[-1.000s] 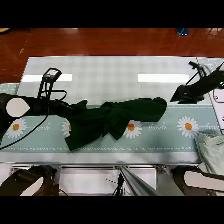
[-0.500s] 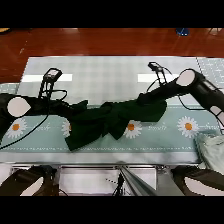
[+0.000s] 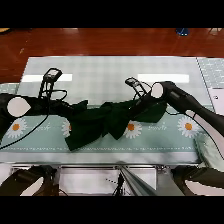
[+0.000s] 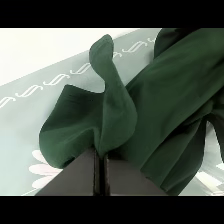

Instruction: Fold the shirts.

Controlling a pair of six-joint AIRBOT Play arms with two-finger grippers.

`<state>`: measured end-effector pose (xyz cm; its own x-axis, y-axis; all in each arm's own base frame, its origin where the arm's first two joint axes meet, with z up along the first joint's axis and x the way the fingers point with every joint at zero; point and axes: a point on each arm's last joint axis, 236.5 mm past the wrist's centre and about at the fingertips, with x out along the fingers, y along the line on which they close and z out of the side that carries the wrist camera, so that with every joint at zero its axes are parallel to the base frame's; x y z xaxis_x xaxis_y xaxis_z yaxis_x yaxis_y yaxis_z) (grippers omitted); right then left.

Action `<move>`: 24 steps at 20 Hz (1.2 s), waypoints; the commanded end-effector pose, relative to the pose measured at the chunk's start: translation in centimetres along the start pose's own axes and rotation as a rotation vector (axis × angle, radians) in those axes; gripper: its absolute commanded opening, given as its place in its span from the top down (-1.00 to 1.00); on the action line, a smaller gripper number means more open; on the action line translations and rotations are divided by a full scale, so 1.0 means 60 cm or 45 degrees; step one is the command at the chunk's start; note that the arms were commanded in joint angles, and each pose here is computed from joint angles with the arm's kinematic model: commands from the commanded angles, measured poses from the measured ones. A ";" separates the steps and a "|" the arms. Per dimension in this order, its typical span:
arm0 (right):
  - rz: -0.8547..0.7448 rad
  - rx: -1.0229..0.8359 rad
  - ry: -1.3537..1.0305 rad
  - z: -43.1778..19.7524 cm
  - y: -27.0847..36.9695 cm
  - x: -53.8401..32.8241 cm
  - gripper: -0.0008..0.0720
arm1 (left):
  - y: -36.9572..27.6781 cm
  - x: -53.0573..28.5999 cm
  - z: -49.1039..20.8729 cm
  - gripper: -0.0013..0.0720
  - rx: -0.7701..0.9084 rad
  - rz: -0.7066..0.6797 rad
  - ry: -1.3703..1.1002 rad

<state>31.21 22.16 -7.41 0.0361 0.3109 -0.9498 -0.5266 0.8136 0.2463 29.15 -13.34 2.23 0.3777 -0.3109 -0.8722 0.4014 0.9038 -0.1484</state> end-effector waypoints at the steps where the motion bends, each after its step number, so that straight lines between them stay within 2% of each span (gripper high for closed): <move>1: -0.100 0.017 0.072 -0.016 -0.022 0.029 -0.30 | 0.001 0.000 0.000 0.89 -0.001 0.001 -0.002; 4: -0.104 0.067 0.100 -0.023 -0.026 0.042 0.20 | 0.002 0.000 0.011 0.89 -0.001 0.007 -0.036; 5: -0.114 0.062 0.102 -0.023 -0.029 0.039 0.75 | 0.003 0.000 0.014 0.89 -0.001 0.009 -0.047; 6: -0.125 0.052 0.107 -0.024 -0.031 0.032 0.91 | 0.004 0.000 0.016 0.89 0.000 0.011 -0.053; 10: -0.316 -0.081 0.044 -0.002 -0.066 -0.070 0.91 | 0.009 -0.004 0.018 0.89 0.015 0.030 -0.059; 15: -0.647 -0.186 -0.400 0.076 -0.090 -0.329 0.91 | 0.015 -0.063 0.065 0.90 0.071 0.087 -0.201; 18: -0.831 -0.139 -0.678 0.081 -0.096 -0.501 0.92 | 0.027 -0.192 0.145 0.90 0.170 0.223 -0.464; 20: -0.954 -0.074 -0.847 0.064 -0.102 -0.616 0.92 | 0.042 -0.309 0.191 0.90 0.240 0.373 -0.662; 24: -1.140 0.088 -0.990 -0.014 -0.117 -0.772 0.92 | 0.073 -0.480 0.196 0.89 0.266 0.613 -0.794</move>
<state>35.53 6.70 28.98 0.8468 -0.0591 -0.5286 -0.1829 0.9008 -0.3937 32.01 -7.77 26.15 0.8551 -0.1816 -0.4857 0.3189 0.9228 0.2163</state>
